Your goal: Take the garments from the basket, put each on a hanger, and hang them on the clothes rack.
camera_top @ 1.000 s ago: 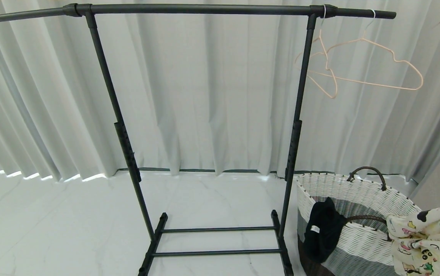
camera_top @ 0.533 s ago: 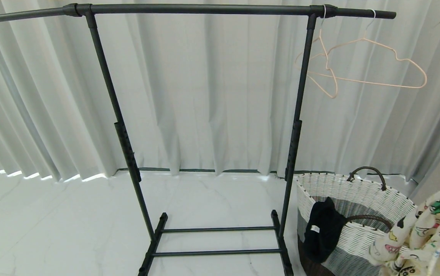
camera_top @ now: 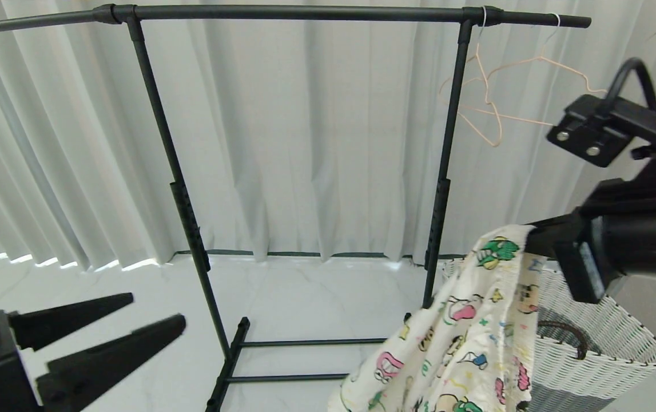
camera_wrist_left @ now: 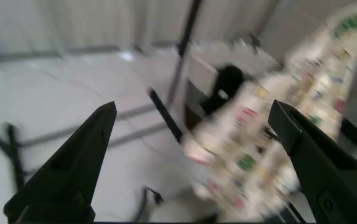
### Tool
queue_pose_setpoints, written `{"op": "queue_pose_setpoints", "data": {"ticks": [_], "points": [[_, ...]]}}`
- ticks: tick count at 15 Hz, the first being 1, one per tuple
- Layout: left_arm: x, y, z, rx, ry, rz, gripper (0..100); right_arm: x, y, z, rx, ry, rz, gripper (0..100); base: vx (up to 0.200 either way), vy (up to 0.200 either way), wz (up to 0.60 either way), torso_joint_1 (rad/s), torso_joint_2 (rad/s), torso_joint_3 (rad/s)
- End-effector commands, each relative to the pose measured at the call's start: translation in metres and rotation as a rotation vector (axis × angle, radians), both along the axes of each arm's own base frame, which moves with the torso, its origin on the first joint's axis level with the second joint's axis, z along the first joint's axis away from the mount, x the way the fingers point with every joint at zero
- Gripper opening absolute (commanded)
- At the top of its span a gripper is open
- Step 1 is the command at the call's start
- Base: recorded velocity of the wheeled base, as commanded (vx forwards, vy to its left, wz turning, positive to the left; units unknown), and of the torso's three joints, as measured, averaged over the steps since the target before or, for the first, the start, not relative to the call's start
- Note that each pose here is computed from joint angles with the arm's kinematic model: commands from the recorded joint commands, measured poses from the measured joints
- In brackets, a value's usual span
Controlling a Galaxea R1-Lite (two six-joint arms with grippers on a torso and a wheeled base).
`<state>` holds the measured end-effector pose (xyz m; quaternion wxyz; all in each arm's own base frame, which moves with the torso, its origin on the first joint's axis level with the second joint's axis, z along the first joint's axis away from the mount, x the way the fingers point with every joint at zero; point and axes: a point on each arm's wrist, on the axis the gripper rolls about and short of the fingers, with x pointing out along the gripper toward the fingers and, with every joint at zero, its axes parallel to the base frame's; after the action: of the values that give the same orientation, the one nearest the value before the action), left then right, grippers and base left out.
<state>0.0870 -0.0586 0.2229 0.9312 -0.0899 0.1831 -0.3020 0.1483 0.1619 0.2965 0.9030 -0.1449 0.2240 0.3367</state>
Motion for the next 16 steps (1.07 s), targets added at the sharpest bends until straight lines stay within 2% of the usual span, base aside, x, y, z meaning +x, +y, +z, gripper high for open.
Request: {"op": "queue_pose_setpoints", "data": {"ticks": [1, 3, 6, 10, 13, 16], "points": [[0.036, -0.038, -0.023, 0.044, 0.193, -0.05, 100, 0.02, 0.063, -0.027, 0.012, 0.045, 0.065, 0, 0.0, 0.0, 0.0, 0.0, 0.0, 0.0], [0.06, -0.059, -0.032, 0.031, 0.195, -0.054, 100, 0.032, 0.082, -0.037, 0.013, 0.046, 0.07, 0, 0.0, 0.0, 0.0, 0.0, 0.0, 0.0], [0.075, -0.091, -0.039, 0.034, 0.189, -0.126, 100, 0.044, 0.1, -0.039, 0.027, 0.034, 0.071, 0, 0.0, 0.0, 0.0, 0.0, 0.0, 0.0], [0.092, -0.125, -0.039, 0.047, 0.193, -0.179, 100, 0.05, 0.107, -0.042, 0.025, 0.038, 0.068, 0, 0.0, 0.0, 0.0, 0.0, 0.0, 0.0], [0.118, -0.144, -0.05, 0.061, 0.18, -0.112, 100, 0.051, 0.107, -0.042, 0.037, 0.047, 0.057, 0, 0.0, 0.0, 0.0, 0.0, 0.0, 0.0], [0.126, -0.149, -0.068, 0.103, 0.224, -0.097, 100, 0.052, 0.109, -0.037, 0.049, 0.038, 0.06, 0, 0.0, 0.0, 0.0, 0.0, 0.0, 0.0]]}}
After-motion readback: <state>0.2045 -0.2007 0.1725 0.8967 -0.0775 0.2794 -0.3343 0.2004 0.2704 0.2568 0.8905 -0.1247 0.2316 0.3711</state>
